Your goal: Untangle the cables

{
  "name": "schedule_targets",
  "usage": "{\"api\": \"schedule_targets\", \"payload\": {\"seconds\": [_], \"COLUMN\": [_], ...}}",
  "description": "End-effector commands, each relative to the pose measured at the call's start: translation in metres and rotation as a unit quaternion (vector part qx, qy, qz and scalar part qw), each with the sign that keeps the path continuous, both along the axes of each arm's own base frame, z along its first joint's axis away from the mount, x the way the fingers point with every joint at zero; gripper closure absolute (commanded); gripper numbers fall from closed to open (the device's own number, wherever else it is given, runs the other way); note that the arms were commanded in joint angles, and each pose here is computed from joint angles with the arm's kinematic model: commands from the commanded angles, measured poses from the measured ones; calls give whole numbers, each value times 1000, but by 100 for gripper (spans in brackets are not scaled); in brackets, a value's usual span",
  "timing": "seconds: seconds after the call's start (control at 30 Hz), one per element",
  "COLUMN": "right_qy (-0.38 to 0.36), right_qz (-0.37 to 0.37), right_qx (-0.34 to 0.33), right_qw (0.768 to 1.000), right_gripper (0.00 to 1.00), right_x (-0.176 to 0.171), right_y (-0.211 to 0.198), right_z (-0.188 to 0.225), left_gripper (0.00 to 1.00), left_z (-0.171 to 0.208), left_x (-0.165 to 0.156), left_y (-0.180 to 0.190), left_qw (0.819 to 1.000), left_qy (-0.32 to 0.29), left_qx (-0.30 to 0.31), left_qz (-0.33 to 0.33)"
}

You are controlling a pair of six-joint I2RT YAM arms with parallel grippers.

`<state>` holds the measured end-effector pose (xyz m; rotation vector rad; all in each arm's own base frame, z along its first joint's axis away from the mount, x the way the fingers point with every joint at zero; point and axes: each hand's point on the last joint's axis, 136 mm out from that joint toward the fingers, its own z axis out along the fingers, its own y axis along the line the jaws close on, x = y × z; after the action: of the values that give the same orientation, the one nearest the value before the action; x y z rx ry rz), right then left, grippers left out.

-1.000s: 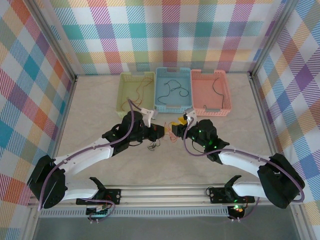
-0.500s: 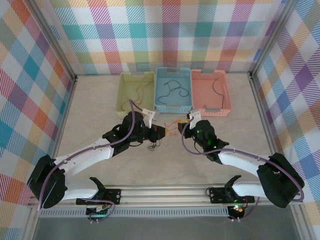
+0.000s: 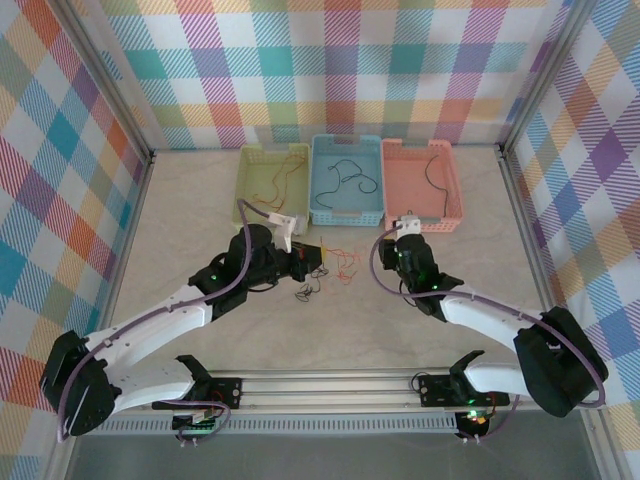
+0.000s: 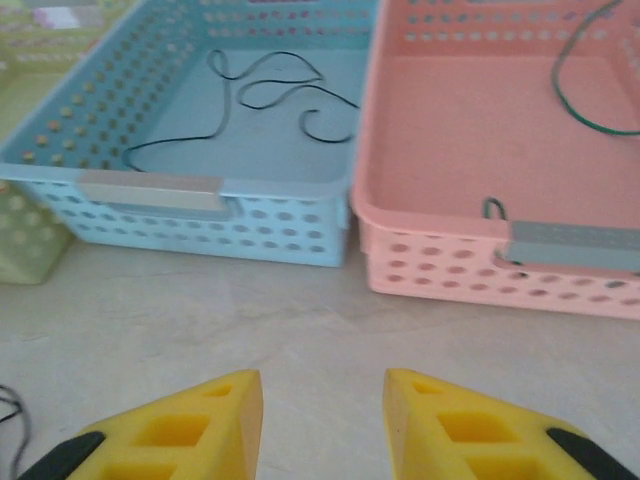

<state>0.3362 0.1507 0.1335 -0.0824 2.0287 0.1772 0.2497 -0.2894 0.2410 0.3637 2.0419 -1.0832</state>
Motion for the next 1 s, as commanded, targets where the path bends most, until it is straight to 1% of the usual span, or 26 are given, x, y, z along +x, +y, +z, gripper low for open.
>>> {"api": "schedule_targets", "payload": {"seconds": [0.0, 0.13, 0.2, 0.23, 0.33, 0.4, 0.5, 0.57, 0.67, 0.77, 0.87, 0.97], "right_qy": [0, 7, 3, -1, -23, -42, -69, -76, -84, -81, -75, -61], "right_qz": [-43, -52, -41, -23, 75, 147, 248, 290, 325, 346, 374, 399], "right_qx": [6, 11, 18, 22, 63, 90, 122, 129, 134, 137, 143, 148], "right_qw": [999, 999, 999, 999, 995, 984, 958, 945, 932, 925, 913, 903], "right_gripper": [63, 64, 64, 64, 59, 55, 54, 53, 51, 49, 49, 49], "right_x": [6, 7, 6, 5, -5, -18, -42, -54, -63, -67, -72, -76], "right_y": [-14, -18, -14, -9, 23, 44, 70, 80, 89, 95, 104, 113], "right_z": [8, 6, 10, 13, 31, 46, 67, 74, 77, 77, 75, 73], "left_gripper": [100, 100, 100, 100, 100, 100, 100, 100, 100, 100, 100, 100], "left_z": [4, 7, 6, 5, 0, -4, -9, -9, -8, -4, -2, 0], "left_x": [1, 1, 1, 1, 2, 3, 2, 1, -3, -9, -16, -20], "left_y": [8, 10, 8, 8, 4, 1, -6, -10, -14, -20, -27, -31], "left_qw": [999, 999, 999, 999, 1000, 1000, 1000, 1000, 999, 998, 996, 995], "left_qy": [-25, -29, -28, -26, -20, -13, -7, -5, -6, -8, -6, -7], "left_qx": [4, 1, 2, 3, 9, 13, 19, 20, 13, 1, -8, -15], "left_qz": [20, 25, 21, 20, 16, 9, -9, -19, -35, -59, -87, -101]}}
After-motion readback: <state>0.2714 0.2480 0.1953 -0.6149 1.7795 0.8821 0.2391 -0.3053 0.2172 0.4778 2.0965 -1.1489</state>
